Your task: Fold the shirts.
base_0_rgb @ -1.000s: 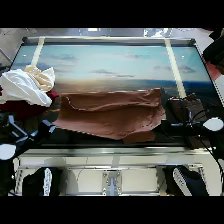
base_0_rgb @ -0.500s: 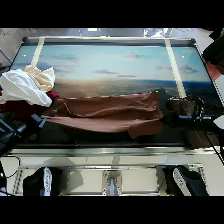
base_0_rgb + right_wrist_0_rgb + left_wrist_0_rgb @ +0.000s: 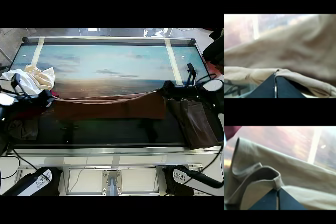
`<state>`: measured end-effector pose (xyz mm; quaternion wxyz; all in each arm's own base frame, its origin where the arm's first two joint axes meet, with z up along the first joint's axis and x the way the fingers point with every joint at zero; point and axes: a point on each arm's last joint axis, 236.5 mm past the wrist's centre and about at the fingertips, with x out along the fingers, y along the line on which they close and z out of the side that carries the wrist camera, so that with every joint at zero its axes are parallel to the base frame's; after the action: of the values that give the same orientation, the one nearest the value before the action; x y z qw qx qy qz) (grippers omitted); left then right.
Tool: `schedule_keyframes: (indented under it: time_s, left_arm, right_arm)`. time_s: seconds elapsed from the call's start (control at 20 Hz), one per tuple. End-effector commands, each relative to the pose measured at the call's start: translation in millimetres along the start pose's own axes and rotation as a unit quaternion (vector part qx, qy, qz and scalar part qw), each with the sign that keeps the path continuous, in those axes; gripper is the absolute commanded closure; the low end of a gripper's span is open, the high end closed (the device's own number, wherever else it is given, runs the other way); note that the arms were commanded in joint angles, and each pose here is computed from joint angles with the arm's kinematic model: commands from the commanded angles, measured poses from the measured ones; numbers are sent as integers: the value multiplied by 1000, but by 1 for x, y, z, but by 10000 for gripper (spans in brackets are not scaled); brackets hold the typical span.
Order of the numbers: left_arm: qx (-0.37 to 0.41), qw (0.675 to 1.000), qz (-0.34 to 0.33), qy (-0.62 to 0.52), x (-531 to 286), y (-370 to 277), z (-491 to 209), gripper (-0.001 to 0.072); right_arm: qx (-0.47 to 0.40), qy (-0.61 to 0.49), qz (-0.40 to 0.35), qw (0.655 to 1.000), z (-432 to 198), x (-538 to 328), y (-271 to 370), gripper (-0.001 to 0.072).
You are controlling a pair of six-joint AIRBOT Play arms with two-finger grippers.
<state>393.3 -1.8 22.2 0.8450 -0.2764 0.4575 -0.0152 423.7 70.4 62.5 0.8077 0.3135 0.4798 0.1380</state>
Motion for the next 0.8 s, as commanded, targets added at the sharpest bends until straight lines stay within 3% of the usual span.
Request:
schedule_keyframes:
  time_s: [0.0, 0.15, 0.4, 0.5, 0.55, 0.6, 0.7, 0.75]
  left_arm:
    - [17, 998, 65, 6, 39, 27, 8, 702]
    - [33, 993, 109, 8, 46, 52, 9, 701]
    - [51, 994, 101, 11, 63, 41, 4, 680]
    - [54, 994, 99, 7, 65, 39, 5, 536]
    - [54, 994, 99, 6, 65, 39, 6, 369]
    - [53, 994, 100, 5, 65, 40, 6, 214]
    - [49, 994, 99, -2, 60, 40, 10, 190]
    - [49, 994, 94, -12, 54, 35, 16, 191]
  right_arm:
    - [-14, 0, -24, 1000, 32, 49, -20, 705]
    - [10, 11, -46, 999, 34, 86, -55, 705]
    - [20, 68, -56, 996, 1, 129, -76, 704]
    - [-6, 67, -55, 996, -2, 138, -70, 703]
    - [-11, 62, -53, 997, 0, 139, -64, 682]
    - [-16, 59, -50, 997, 3, 139, -59, 588]
    - [-27, 69, -36, 997, 8, 130, -44, 326]
    - [-35, 73, -28, 996, 13, 121, -35, 325]
